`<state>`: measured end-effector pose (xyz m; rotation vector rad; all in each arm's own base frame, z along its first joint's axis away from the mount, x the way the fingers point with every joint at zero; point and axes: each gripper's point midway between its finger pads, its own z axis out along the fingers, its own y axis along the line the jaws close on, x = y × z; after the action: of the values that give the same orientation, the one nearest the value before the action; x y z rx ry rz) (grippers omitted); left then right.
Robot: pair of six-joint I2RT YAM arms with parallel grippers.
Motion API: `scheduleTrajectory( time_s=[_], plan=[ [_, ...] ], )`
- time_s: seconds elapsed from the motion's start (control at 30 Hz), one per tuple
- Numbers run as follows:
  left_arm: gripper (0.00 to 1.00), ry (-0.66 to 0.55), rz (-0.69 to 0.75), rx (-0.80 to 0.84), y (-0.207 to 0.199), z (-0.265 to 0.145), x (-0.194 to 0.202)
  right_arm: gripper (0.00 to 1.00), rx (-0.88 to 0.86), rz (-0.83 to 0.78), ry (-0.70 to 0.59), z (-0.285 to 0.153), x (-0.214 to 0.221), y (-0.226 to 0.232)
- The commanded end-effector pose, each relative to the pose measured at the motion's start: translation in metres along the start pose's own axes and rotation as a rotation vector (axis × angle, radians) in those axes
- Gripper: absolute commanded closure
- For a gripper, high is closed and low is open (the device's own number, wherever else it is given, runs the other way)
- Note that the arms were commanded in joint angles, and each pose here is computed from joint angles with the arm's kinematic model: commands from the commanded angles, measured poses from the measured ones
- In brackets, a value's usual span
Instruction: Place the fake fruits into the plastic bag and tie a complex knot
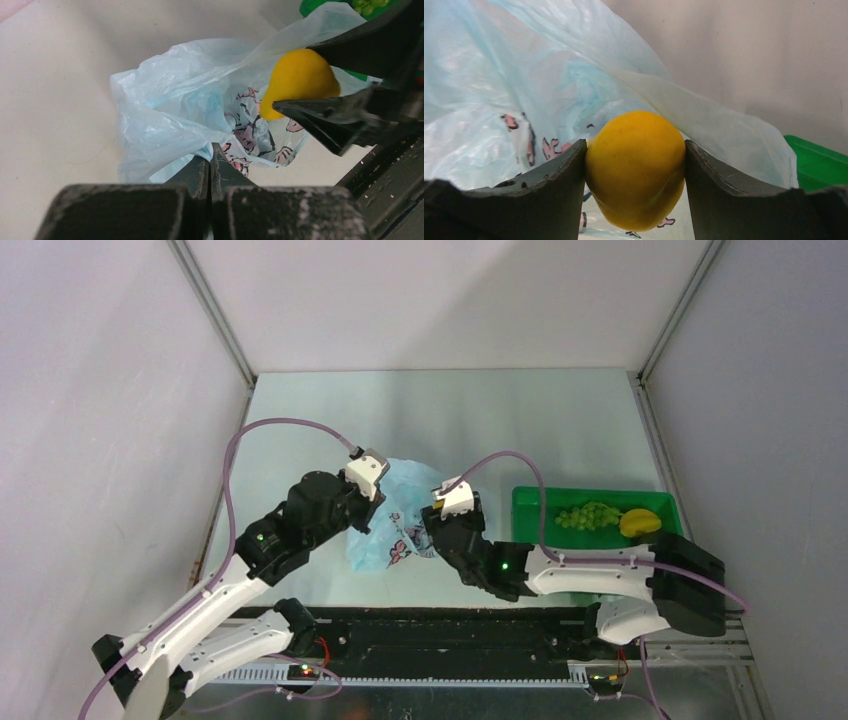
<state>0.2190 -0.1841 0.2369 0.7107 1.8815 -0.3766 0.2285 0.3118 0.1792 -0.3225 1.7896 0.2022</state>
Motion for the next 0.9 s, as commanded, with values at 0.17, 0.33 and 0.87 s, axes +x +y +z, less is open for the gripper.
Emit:
scheduleTrajectory(
  time_s=[0.17,0.33,0.87],
  plan=[
    [1.0,-0.03,-0.018,0.046,-0.008,0.004,-0.006,0.68,-0.051,0.137,0.009,0.042,0.007,0.031],
    [1.0,-0.021,-0.015,0.053,-0.01,0.006,-0.004,0.67,-0.083,0.171,0.034,0.06,0.021,0.04],
    [1.0,-0.008,-0.012,0.062,-0.011,0.008,-0.002,0.16,-0.073,0.187,0.07,0.075,0.041,0.038]
  ],
)
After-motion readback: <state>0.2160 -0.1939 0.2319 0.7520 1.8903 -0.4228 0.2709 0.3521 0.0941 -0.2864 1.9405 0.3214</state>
